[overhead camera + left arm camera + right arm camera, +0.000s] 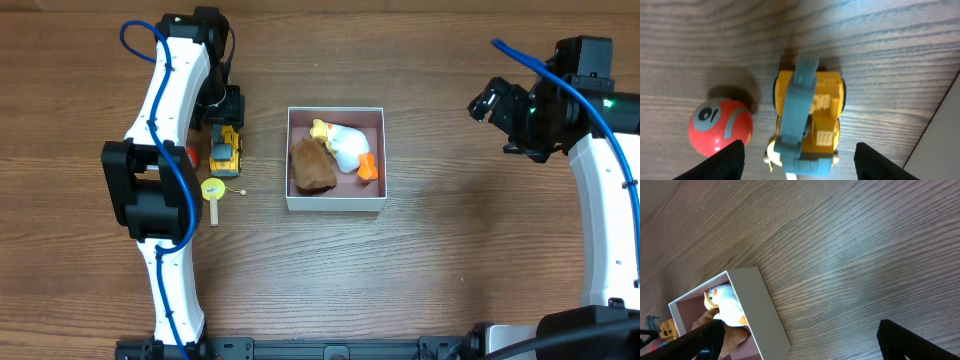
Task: Pack container
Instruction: 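Reach the left gripper to the yellow toy excavator and grasp it, then carry the excavator over the box and lower it inside, then release the excavator in the box and press it down with left gripper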
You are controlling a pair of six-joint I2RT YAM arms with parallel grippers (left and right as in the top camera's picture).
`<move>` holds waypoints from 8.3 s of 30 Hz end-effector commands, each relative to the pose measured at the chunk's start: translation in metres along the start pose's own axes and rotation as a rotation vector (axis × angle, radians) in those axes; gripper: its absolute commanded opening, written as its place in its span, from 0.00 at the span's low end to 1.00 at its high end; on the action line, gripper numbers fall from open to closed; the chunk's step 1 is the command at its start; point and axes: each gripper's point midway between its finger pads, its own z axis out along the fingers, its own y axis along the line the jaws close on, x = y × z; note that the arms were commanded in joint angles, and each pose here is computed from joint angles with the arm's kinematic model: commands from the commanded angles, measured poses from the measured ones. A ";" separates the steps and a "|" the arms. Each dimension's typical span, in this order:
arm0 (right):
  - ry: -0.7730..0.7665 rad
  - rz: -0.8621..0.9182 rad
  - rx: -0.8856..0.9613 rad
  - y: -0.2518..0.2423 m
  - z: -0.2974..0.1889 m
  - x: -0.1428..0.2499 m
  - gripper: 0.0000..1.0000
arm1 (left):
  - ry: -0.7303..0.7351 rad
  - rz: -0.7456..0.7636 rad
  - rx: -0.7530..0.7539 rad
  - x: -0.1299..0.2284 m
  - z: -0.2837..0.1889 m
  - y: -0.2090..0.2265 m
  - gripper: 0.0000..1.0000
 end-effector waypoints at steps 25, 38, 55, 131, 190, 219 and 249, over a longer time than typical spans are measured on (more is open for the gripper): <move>-0.042 -0.004 -0.019 0.005 -0.014 -0.005 1.00 | -0.344 -0.087 -0.083 0.083 -0.168 0.022 0.69; -0.042 -0.004 -0.019 0.005 -0.014 -0.005 1.00 | -0.345 -0.043 0.008 0.070 -0.067 -0.002 0.79; -0.042 -0.004 -0.019 0.005 -0.014 -0.005 1.00 | -0.229 -0.033 0.015 0.037 0.023 -0.007 0.81; -0.042 -0.004 -0.019 0.005 -0.014 -0.005 1.00 | -0.440 0.561 0.185 0.111 -0.046 -0.259 0.45; -0.042 -0.004 -0.019 0.005 -0.014 -0.005 1.00 | -0.527 1.284 0.068 0.081 -0.051 -0.236 1.00; -0.042 -0.004 -0.019 0.005 -0.014 -0.005 1.00 | -0.411 1.218 0.508 0.128 -0.074 -0.302 0.20; -0.042 -0.004 -0.019 0.005 -0.014 -0.005 1.00 | -0.178 0.889 0.148 0.086 0.032 -0.248 0.18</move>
